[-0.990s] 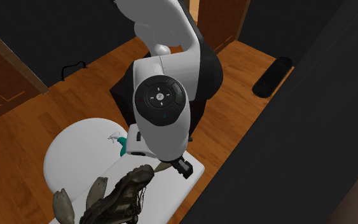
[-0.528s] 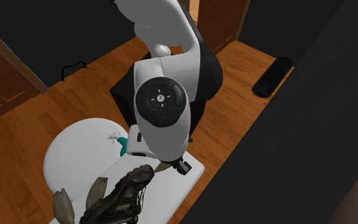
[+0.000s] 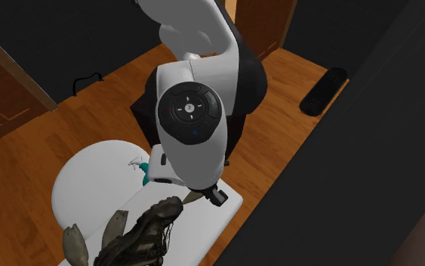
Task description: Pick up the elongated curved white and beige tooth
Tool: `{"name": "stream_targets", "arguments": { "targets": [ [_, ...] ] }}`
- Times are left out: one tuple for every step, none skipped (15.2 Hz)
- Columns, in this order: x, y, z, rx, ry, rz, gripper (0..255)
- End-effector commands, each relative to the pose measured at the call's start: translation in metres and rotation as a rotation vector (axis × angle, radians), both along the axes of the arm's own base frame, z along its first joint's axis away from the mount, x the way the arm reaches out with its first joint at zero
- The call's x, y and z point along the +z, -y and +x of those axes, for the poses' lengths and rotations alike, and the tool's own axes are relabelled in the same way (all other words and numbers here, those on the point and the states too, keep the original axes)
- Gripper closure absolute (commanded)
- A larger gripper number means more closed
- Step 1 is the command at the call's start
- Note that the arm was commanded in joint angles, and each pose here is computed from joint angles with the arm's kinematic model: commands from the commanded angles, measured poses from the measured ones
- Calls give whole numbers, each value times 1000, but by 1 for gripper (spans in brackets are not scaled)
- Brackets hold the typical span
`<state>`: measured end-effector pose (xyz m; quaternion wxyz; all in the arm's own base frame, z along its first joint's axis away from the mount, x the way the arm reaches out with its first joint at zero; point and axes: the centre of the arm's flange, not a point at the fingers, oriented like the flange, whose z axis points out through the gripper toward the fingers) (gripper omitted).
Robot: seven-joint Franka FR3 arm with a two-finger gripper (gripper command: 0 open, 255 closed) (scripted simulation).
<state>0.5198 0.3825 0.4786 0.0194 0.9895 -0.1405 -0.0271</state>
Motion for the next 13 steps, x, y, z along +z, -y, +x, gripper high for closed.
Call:
{"name": "stream_targets", "arguments": {
  "targets": [
    [10, 1, -1, 0, 0, 0, 255],
    [16, 1, -1, 0, 0, 0, 255],
    [21, 1, -1, 0, 0, 0, 255],
    [26, 1, -1, 0, 0, 0, 255],
    [31, 1, -1, 0, 0, 0, 255],
    [37, 1, -1, 0, 0, 0, 255],
    [42, 1, -1, 0, 0, 0, 255],
    [47, 1, -1, 0, 0, 0, 255],
    [52, 1, -1, 0, 0, 0, 255],
    [58, 1, -1, 0, 0, 0, 255],
    [63, 1, -1, 0, 0, 0, 255],
    [64, 1, -1, 0, 0, 0, 255],
    [64, 1, -1, 0, 0, 0, 255]
  ]
}}
